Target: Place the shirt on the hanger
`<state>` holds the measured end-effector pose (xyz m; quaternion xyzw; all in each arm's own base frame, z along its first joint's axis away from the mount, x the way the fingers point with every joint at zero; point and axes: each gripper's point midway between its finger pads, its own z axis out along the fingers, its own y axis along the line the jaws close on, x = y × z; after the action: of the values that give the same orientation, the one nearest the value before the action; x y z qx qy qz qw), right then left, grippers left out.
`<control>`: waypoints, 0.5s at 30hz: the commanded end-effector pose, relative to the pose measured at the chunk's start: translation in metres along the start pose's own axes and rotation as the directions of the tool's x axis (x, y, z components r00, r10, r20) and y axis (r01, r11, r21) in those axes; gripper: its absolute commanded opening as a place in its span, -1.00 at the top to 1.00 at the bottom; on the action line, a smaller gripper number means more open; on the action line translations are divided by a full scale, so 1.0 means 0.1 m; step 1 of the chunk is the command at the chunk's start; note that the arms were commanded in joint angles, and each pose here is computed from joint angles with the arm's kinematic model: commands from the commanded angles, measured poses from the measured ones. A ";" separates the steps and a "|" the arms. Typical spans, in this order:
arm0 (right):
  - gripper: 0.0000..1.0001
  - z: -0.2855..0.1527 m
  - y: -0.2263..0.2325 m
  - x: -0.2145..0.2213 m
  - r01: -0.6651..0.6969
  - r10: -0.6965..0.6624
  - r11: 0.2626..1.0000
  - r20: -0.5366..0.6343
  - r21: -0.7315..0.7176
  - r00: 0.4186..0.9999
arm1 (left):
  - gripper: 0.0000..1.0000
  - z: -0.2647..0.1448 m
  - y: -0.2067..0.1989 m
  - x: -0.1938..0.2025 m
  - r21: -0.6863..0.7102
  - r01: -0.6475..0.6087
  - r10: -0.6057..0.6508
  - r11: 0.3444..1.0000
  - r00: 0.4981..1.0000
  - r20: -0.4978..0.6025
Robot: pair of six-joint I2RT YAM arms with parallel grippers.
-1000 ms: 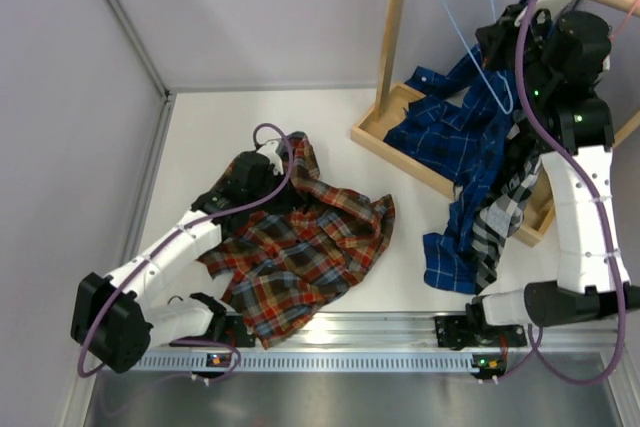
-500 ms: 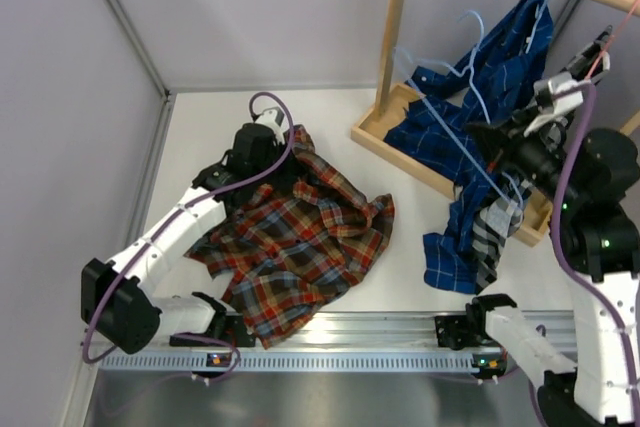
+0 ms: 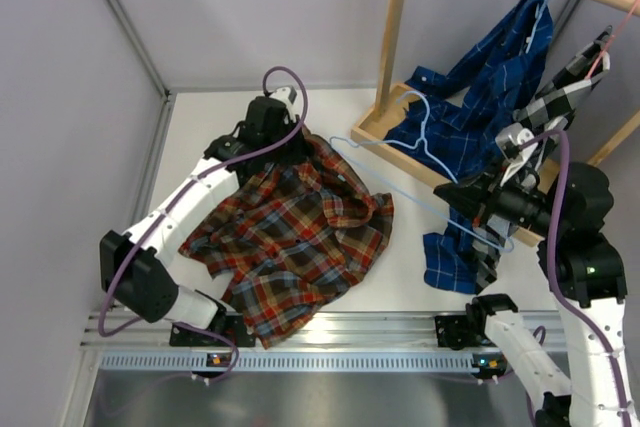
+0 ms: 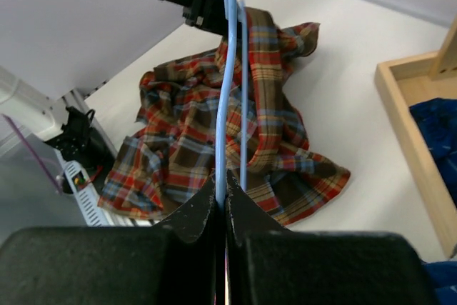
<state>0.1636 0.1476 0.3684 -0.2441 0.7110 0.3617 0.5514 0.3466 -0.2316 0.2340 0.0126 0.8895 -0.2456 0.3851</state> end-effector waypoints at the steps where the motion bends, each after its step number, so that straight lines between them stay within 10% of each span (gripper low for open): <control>1: 1.00 -0.02 0.17 0.01 -0.005 0.006 0.996 0.012 -0.085 1.000 | 1.00 -0.05 -0.14 -0.10 0.049 -0.008 0.009 0.999 1.000 -0.009; 15: 1.00 0.11 0.08 0.17 -0.061 0.058 0.992 -0.028 -0.109 0.998 | 1.00 0.15 -0.21 -0.02 0.079 0.011 -0.005 0.997 0.997 -0.077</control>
<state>0.1646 0.1575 0.3328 -0.2324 0.7343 0.4057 0.4921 0.3454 -0.2498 0.2191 0.0292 0.9024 -0.2683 0.3360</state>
